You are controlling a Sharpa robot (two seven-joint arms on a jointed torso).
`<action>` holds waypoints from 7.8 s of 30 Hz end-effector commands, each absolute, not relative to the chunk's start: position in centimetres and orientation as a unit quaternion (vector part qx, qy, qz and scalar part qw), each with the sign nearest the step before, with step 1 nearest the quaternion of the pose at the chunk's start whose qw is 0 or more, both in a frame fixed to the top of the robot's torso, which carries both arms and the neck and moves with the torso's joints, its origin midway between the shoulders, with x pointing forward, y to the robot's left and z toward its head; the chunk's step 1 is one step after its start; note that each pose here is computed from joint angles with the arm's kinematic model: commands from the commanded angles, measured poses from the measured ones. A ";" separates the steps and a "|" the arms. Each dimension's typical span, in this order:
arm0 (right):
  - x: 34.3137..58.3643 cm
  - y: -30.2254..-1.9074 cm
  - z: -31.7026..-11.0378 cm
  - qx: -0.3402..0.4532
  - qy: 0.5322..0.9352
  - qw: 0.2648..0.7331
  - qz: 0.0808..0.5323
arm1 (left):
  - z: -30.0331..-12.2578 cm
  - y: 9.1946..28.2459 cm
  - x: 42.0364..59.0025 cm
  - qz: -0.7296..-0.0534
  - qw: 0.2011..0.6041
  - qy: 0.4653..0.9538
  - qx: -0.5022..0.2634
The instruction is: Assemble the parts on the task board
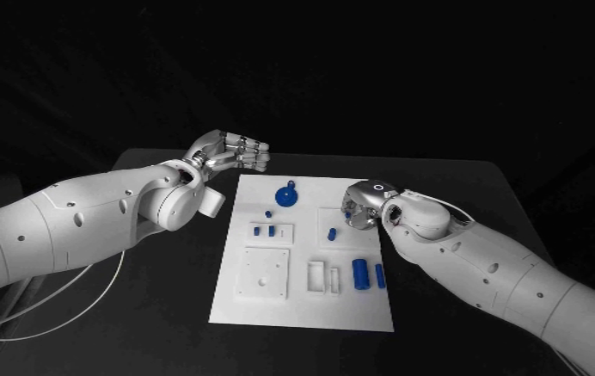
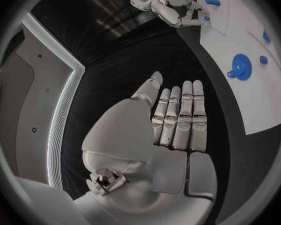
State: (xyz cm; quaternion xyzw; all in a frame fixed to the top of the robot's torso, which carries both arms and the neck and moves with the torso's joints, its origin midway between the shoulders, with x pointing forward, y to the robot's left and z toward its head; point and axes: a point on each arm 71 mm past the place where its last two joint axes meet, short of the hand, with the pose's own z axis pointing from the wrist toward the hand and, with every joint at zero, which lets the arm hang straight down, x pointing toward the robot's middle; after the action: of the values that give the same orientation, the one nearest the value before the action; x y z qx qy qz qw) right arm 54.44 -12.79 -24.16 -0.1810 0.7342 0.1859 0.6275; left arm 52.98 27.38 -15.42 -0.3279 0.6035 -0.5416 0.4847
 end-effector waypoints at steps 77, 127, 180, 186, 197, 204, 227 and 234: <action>45.2 -1.2 -22.0 -0.252 0.621 0.651 0.355 | -14.7 25.1 53.5 -0.545 0.524 0.562 -0.336; 43.7 0.4 -28.0 -0.294 0.646 0.634 0.306 | -14.8 23.7 53.7 -0.552 0.512 0.568 -0.332; 43.2 0.3 -29.3 -0.277 0.676 0.597 0.330 | -14.9 23.5 53.7 -0.552 0.499 0.579 -0.333; 43.1 -1.1 -28.4 -0.259 0.669 0.608 0.339 | -14.9 23.9 53.8 -0.549 0.503 0.578 -0.334; 44.5 -5.0 -24.5 -0.194 0.645 0.647 0.357 | -15.0 24.7 54.2 -0.544 0.508 0.576 -0.337; 46.9 -9.5 -22.7 -0.152 0.674 0.634 0.348 | -15.4 25.0 54.5 -0.542 0.512 0.575 -0.337; 49.9 -13.0 -24.7 -0.144 0.726 0.597 0.309 | -19.1 26.3 54.8 -0.531 0.505 0.572 -0.369; 49.8 -11.9 -25.9 -0.167 0.742 0.580 0.291 | -19.2 25.7 54.9 -0.533 0.499 0.573 -0.372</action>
State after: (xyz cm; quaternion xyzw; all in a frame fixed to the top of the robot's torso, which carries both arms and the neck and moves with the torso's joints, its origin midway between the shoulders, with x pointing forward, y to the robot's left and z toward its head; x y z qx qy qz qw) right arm 49.95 -12.04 -25.42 -0.1400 0.7286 0.3073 0.5959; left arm 54.93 26.05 -19.28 -0.3716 0.5774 -0.5204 0.5076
